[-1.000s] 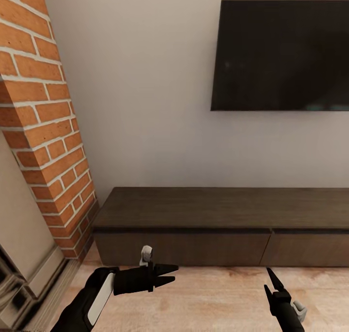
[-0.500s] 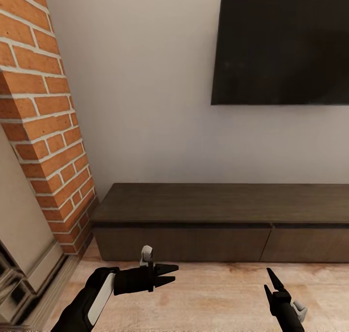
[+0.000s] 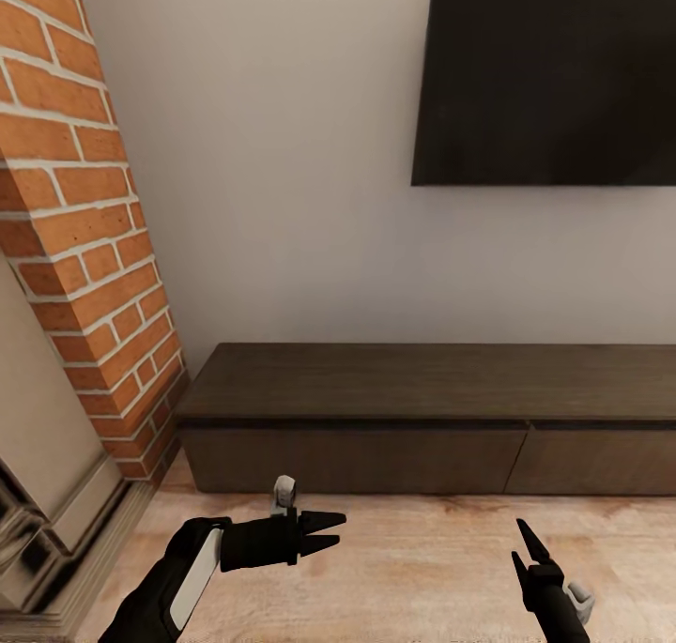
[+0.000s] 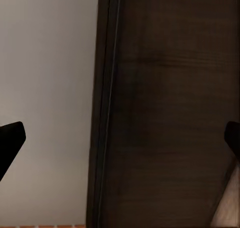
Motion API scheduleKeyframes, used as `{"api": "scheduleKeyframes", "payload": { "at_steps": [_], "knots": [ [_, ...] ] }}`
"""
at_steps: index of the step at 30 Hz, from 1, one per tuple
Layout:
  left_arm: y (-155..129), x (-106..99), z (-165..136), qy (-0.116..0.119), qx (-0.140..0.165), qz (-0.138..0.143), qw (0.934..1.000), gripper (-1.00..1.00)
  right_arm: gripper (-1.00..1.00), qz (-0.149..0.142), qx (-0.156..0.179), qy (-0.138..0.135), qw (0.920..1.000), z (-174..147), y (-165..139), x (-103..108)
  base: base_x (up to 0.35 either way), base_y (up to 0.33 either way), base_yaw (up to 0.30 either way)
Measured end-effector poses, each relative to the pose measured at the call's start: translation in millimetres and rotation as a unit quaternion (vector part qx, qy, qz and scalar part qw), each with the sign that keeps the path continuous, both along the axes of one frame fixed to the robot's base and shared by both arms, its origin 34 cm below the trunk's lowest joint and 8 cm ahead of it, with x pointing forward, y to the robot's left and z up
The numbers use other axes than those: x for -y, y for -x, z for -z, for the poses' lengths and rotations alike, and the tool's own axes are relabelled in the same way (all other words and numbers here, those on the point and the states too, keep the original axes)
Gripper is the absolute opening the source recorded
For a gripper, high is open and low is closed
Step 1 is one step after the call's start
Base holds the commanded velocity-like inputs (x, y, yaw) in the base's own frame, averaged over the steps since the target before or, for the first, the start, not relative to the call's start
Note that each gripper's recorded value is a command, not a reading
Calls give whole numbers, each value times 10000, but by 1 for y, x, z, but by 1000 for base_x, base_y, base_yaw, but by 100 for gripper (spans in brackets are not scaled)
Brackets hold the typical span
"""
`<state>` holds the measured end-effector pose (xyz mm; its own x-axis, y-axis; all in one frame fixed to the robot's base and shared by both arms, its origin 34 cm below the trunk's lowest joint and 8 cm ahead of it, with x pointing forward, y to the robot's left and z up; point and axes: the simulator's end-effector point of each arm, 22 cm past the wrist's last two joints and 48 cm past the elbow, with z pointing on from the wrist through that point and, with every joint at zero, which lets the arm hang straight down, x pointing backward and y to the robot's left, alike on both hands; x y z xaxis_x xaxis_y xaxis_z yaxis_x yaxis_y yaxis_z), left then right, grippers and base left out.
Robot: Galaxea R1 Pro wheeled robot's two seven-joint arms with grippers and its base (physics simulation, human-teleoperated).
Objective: Place each of the two pumpkins and all three candles from the living room inside a cabinet in the living room (use any cabinet), then make sure every cabinet is closed, and position the cauldron so it is next to a table in the living room.
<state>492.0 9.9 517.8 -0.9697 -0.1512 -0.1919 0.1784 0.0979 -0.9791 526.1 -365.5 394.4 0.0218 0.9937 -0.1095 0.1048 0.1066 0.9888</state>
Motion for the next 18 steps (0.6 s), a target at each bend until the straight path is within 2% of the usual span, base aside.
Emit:
{"api": "scheduleKeyframes", "payload": {
  "at_steps": [11,18],
  "knots": [
    [0,-2,13,-5,-137,-4,9999,100,100,3,-143,4,9999,13,3,0,10,0,0],
    [0,-2,12,-6,-134,-4,9999,100,100,4,-68,-7,10000,10,3,0,236,0,0]
  ]
}}
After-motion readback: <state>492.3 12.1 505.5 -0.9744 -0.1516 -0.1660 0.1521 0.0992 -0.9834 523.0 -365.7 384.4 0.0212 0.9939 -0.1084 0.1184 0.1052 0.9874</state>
